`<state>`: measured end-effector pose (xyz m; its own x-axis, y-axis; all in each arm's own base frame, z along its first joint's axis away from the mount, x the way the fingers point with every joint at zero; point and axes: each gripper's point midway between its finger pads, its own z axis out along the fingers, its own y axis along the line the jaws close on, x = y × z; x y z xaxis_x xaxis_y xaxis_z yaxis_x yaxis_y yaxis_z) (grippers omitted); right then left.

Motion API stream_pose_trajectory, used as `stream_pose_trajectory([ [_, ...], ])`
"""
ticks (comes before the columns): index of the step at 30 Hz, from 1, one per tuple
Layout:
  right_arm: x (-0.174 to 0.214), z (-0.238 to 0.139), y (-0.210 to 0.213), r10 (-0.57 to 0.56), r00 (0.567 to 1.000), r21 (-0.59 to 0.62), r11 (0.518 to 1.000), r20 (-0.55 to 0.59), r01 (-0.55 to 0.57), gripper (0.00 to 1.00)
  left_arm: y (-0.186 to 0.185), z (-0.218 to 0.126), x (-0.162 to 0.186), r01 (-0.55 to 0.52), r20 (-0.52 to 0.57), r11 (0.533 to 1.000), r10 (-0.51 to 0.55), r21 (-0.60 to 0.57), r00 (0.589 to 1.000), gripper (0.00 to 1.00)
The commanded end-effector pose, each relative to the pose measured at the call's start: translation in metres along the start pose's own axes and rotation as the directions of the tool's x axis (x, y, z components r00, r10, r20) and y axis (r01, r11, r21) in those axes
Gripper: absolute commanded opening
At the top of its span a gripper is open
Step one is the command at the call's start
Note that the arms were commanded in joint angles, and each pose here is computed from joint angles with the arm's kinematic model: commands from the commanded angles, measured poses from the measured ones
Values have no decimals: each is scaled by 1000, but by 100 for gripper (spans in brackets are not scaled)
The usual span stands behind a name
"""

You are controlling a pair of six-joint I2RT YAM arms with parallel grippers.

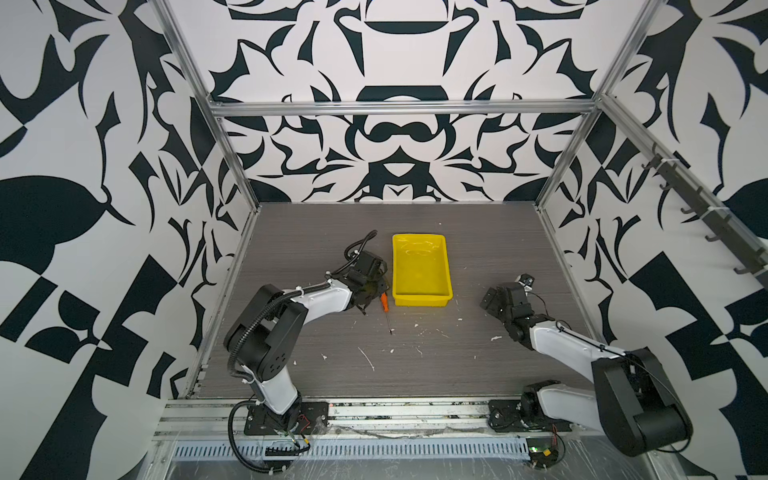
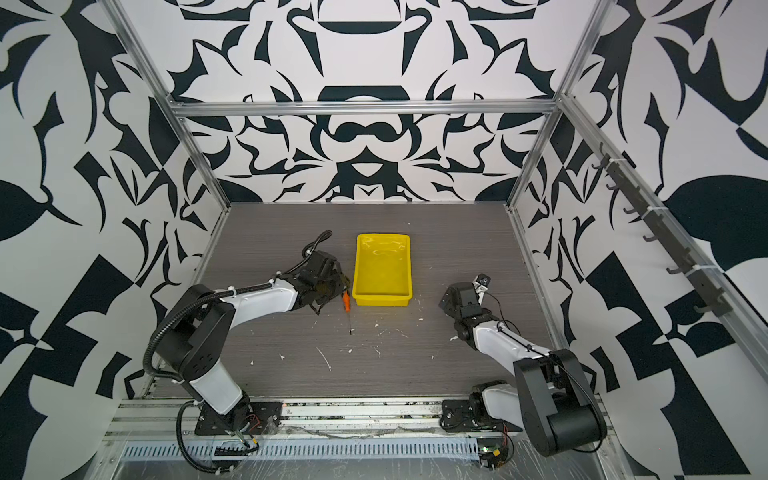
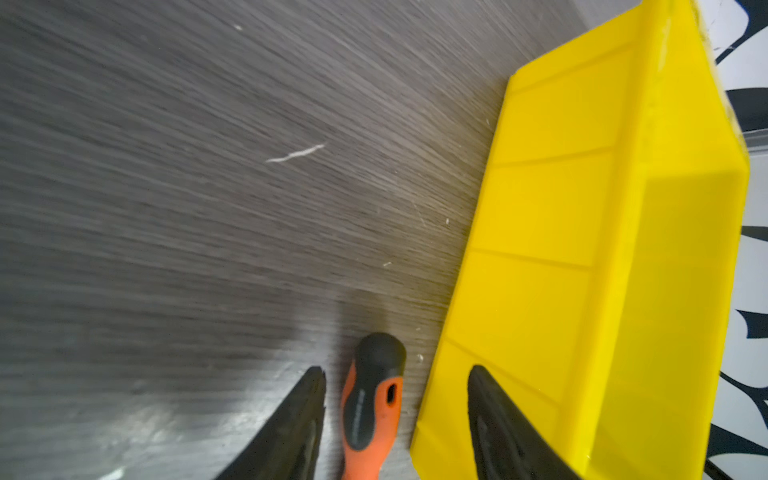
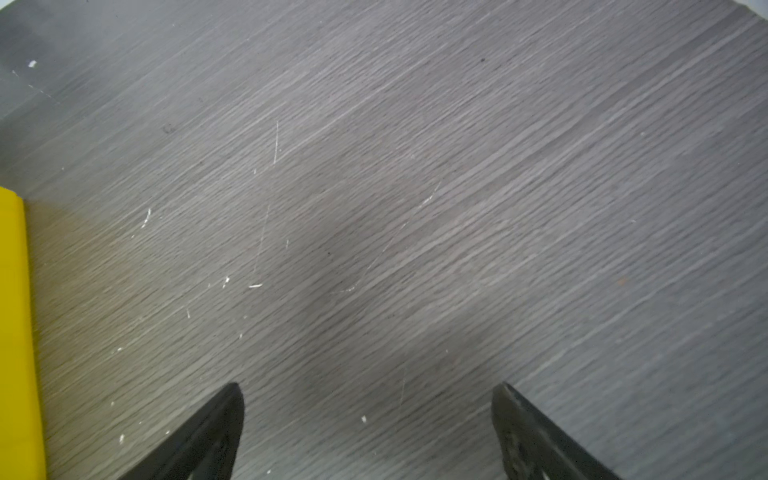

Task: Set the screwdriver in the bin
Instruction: 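Move the left gripper over the orange-and-black screwdriver while the right arm shifts slightly, then lower the left gripper and close it on the screwdriver handle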

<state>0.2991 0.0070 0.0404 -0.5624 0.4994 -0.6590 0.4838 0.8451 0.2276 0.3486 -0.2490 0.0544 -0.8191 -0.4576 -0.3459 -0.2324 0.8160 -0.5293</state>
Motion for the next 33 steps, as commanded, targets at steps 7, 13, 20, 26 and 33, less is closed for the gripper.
stream_pose_trajectory([
  [7,-16,-4,5,18,999,4,1000,51,-18,96,19,12,5,-30,-2,991,30,-132,1000,50],
  [13,-15,-2,6,15,999,7,1000,45,-15,96,18,20,17,-97,-37,975,92,-201,995,46],
  [20,-15,-2,6,16,999,9,1000,44,-16,96,31,17,18,-135,-10,945,139,-299,990,41],
  [26,-15,-2,5,15,999,13,1000,43,-15,96,42,10,16,-126,14,934,139,-335,990,29],
  [33,-16,-2,6,17,999,13,1000,44,-18,96,46,-7,8,-131,41,921,156,-366,987,20],
])
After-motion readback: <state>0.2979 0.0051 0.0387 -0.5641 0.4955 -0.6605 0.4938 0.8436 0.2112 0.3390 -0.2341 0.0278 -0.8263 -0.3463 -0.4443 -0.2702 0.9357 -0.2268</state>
